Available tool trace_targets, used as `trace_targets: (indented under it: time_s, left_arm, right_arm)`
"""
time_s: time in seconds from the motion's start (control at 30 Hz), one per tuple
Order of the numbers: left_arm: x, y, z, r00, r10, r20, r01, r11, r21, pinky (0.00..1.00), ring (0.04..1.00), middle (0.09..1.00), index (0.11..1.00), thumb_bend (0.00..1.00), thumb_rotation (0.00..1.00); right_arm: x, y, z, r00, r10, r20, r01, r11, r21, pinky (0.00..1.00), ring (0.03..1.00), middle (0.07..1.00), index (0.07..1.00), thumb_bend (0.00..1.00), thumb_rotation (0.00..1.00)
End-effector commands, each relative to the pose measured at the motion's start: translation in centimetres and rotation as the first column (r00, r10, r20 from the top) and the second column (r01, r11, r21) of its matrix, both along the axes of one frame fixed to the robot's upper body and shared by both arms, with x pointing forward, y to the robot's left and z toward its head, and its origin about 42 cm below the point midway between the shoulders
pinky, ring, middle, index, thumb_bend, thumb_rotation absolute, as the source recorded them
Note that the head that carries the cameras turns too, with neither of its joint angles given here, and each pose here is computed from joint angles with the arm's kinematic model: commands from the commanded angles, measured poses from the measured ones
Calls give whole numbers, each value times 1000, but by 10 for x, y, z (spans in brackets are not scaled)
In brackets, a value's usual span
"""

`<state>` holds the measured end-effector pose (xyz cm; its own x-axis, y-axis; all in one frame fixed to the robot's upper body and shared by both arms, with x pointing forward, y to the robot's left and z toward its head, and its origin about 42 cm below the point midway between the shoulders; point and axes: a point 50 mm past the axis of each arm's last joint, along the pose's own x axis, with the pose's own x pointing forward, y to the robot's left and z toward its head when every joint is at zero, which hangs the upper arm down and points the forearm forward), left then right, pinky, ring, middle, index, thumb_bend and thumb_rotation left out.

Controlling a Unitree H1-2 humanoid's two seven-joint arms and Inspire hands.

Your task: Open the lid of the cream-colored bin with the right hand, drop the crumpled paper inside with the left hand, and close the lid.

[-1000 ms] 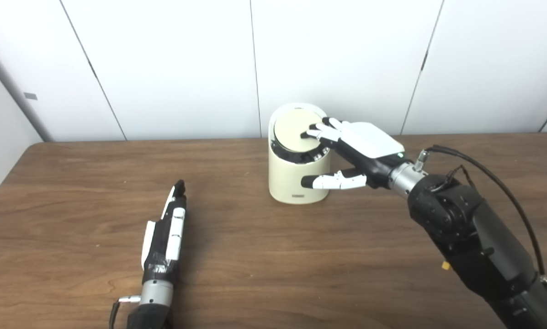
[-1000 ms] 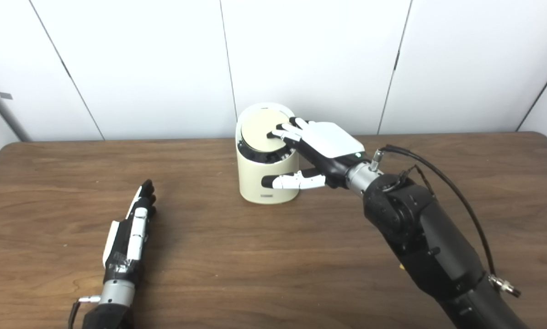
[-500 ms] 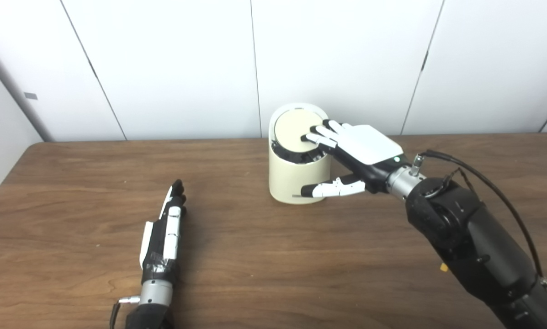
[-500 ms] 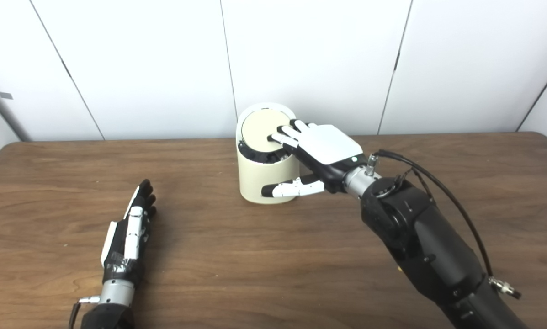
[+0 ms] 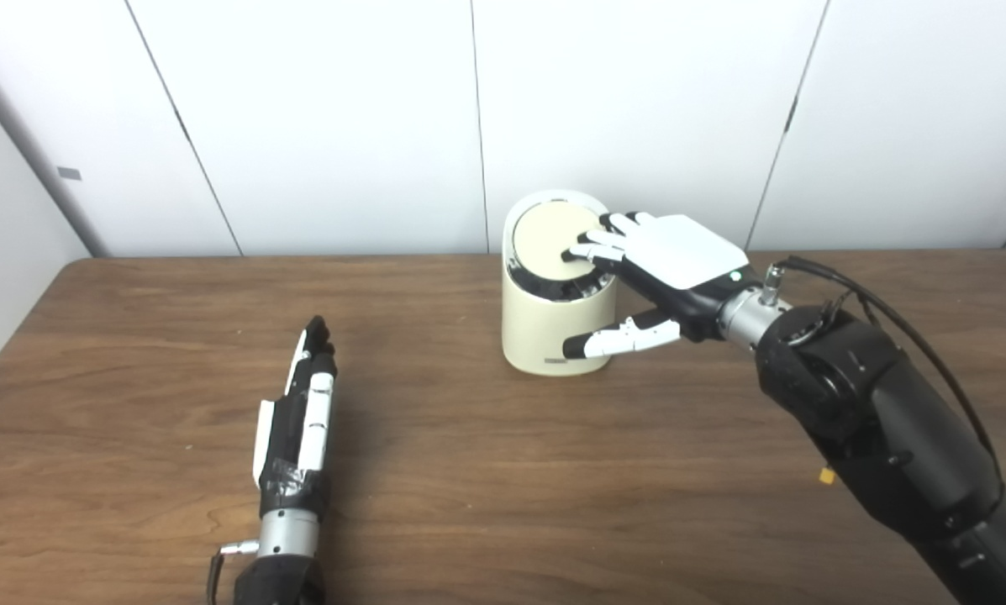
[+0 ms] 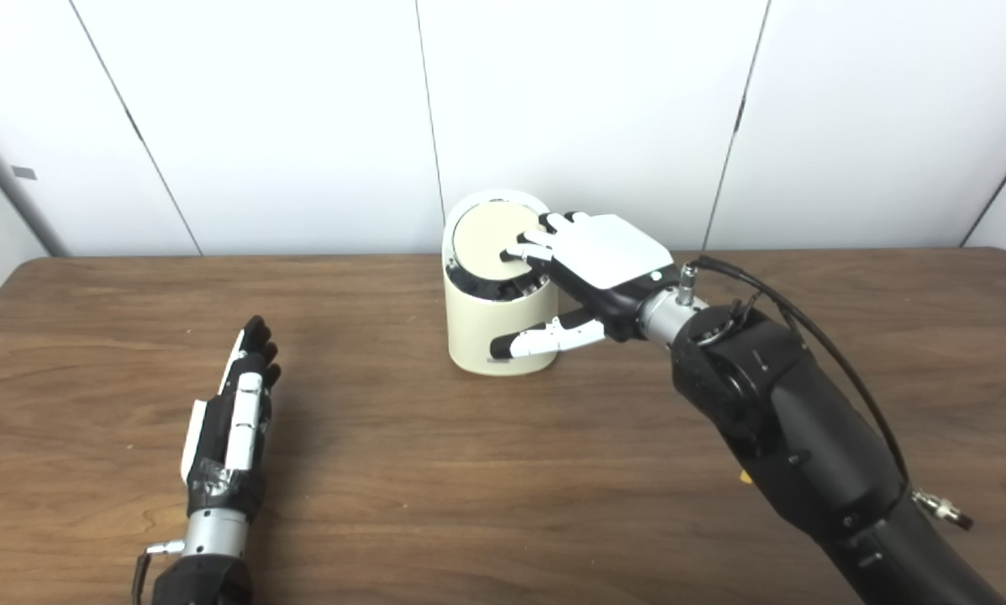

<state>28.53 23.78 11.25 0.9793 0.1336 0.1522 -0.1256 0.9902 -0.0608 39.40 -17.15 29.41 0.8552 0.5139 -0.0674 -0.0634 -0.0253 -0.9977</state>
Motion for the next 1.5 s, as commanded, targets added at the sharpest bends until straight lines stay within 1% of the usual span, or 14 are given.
trace_targets:
  time_s: [0.0,0.13,0.23,0.37,0.6,0.73,0.83,1.03,1.13,1.23,1.3,1.37,1.43,1.47]
  left_arm:
    - [-14,-22,-24,998,-6,-57,1,997,-82,1000,1000,1000,1000,537,882]
    - [-14,-22,-26,998,-3,-60,-2,997,-75,1000,1000,1000,1000,516,875]
    - [-14,-22,-25,998,-2,-68,-3,998,-70,1000,1000,1000,1000,501,872]
    - [-13,-23,-25,998,-17,-64,12,997,-76,1000,1000,1000,1000,490,862]
    - [-13,-24,-25,997,-26,-69,21,997,-72,1000,1000,1000,1000,465,843]
    - [-12,-24,-26,997,-33,-70,29,997,-68,1000,1000,1000,1000,467,846]
    - [-12,-23,-26,997,-38,-69,33,997,-74,1000,1000,1000,1000,460,840]
    - [-12,-22,-24,996,-38,-77,32,996,-86,1000,1000,1000,1000,480,842]
    - [-12,-20,-24,996,-43,-79,36,995,-89,1000,1000,1000,1000,488,846]
    - [-13,-18,-23,996,-44,-78,37,996,-84,1000,1000,1000,1000,477,858]
    - [-13,-16,-23,996,-44,-80,37,996,-82,999,1000,1000,1000,479,875]
    - [-14,-14,-23,995,-41,-88,33,996,-88,1000,1000,1000,1000,476,881]
    - [-14,-12,-22,995,-38,-93,29,995,-90,1000,1000,1000,1000,465,888]
    - [-15,-11,-21,995,-34,-95,26,996,-88,998,1000,1000,1000,458,893]
  right_arm:
    - [1,-10,-22,991,-34,-133,23,997,-80,1000,1000,911,806,738,1000]
    - [-3,-11,-12,996,-19,-91,21,1000,18,1000,1000,959,872,706,1000]
    - [-6,-10,-1,999,-8,-44,12,996,90,1000,1000,971,896,671,1000]
    - [-10,-8,14,1000,12,24,-16,985,173,1000,1000,990,923,658,1000]
    - [-16,-5,33,998,0,67,-18,966,258,1000,1000,979,929,691,1000]
    - [-17,-7,40,996,-15,88,-11,958,288,1000,1000,983,937,679,1000]
    - [-17,-12,43,996,-34,80,4,938,346,1000,1000,985,939,656,1000]
    - [-14,-31,37,994,-85,67,40,862,505,967,1000,984,952,581,1000]
    - [-14,-44,33,991,-127,30,90,832,547,957,1000,996,970,584,1000]
    - [-14,-59,29,986,-166,-10,142,809,570,926,1000,996,974,557,1000]
    - [-16,-70,23,979,-198,-53,191,785,590,975,1000,998,978,577,1000]
    - [-18,-79,17,970,-222,-95,234,764,601,993,1000,994,974,593,1000]
    - [-21,-87,13,967,-229,-116,251,749,613,985,995,984,962,587,1000]
    - [-23,-92,9,965,-230,-126,258,740,622,958,978,973,950,570,1000]
